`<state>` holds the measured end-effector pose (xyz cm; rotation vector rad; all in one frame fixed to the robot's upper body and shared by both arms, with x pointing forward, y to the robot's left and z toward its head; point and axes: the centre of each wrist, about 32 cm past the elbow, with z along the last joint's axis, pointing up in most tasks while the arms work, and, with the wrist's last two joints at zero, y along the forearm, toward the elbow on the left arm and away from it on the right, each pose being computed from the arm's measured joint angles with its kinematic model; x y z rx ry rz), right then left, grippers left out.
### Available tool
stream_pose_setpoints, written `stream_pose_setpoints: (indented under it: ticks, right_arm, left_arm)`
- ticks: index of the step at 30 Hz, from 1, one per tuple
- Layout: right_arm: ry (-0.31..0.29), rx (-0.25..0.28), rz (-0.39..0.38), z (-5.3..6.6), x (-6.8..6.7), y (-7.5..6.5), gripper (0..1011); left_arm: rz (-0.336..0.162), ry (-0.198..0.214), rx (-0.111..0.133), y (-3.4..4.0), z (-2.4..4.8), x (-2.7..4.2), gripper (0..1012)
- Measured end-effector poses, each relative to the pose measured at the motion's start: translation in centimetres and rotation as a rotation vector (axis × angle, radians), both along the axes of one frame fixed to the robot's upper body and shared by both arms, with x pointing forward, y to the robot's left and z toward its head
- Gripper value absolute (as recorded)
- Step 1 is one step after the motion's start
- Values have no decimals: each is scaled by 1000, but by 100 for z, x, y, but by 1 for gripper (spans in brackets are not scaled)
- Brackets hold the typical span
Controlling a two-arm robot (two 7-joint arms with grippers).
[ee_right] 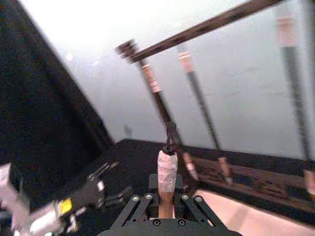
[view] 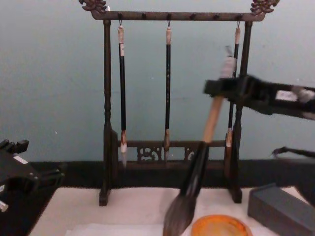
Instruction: Pick up the brush from the inkstone, write on the paper, then place the brush back to its original position.
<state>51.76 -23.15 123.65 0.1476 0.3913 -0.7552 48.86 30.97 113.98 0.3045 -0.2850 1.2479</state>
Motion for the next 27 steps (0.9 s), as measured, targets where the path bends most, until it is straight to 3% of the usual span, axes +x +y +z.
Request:
stream_pose_setpoints:
  ticks: [7, 13, 27]
  right_arm:
    - [118, 123, -128, -15, 39, -226, 154]
    - [166, 180, -223, -18, 33, -357, 154]
    - [231, 214, -351, -98, -31, -520, 154]
  left_arm:
    - [0, 0, 0, 0, 0, 0, 1010]
    - [0, 0, 0, 0, 0, 0, 1010]
    - [0, 0, 0, 0, 0, 0, 1010]
